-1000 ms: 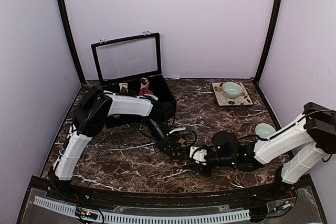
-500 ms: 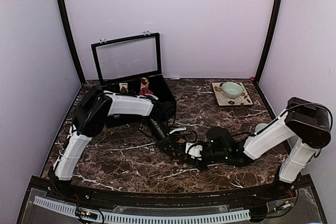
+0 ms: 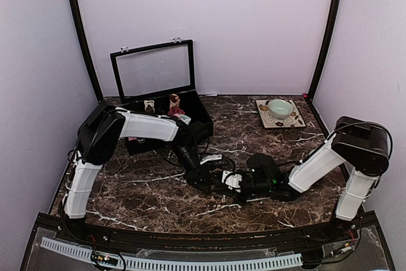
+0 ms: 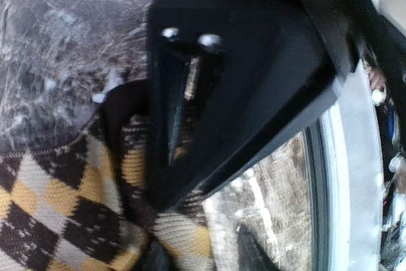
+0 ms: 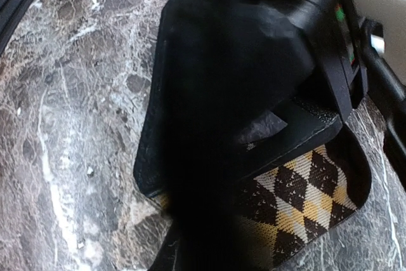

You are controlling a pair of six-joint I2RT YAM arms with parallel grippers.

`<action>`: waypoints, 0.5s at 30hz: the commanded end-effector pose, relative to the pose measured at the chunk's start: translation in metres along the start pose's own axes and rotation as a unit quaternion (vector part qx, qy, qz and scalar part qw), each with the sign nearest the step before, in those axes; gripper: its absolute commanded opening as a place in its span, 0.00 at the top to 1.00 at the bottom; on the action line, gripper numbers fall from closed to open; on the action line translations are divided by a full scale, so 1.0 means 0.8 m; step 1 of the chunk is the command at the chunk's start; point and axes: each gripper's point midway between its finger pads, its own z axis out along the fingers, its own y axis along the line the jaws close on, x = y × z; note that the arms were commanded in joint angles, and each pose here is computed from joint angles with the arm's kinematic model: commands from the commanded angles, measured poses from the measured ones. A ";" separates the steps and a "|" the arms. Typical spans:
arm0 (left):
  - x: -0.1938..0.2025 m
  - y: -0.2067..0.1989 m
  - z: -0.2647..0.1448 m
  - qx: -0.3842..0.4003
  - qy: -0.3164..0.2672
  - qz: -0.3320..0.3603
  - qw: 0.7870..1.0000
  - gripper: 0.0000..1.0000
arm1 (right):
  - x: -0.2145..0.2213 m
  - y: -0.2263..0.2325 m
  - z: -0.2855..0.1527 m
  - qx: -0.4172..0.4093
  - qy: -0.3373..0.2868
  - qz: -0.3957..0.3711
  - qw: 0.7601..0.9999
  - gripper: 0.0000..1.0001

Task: Roll the socks
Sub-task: Roll the sock at the center of the board.

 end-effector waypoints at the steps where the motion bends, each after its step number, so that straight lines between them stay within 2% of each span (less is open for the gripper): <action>1: 0.102 0.043 -0.001 -0.097 0.137 -0.059 0.984 0.45 | 0.094 0.023 0.001 -0.032 0.136 0.067 0.988 1.00; 8: 0.071 0.033 -0.064 -0.195 0.090 0.001 0.977 0.44 | 0.105 0.042 -0.004 -0.061 0.158 0.158 0.973 1.00; 15: 0.058 0.000 -0.096 -0.241 0.039 0.067 0.967 0.44 | 0.117 0.070 -0.007 -0.104 0.206 0.277 0.933 1.00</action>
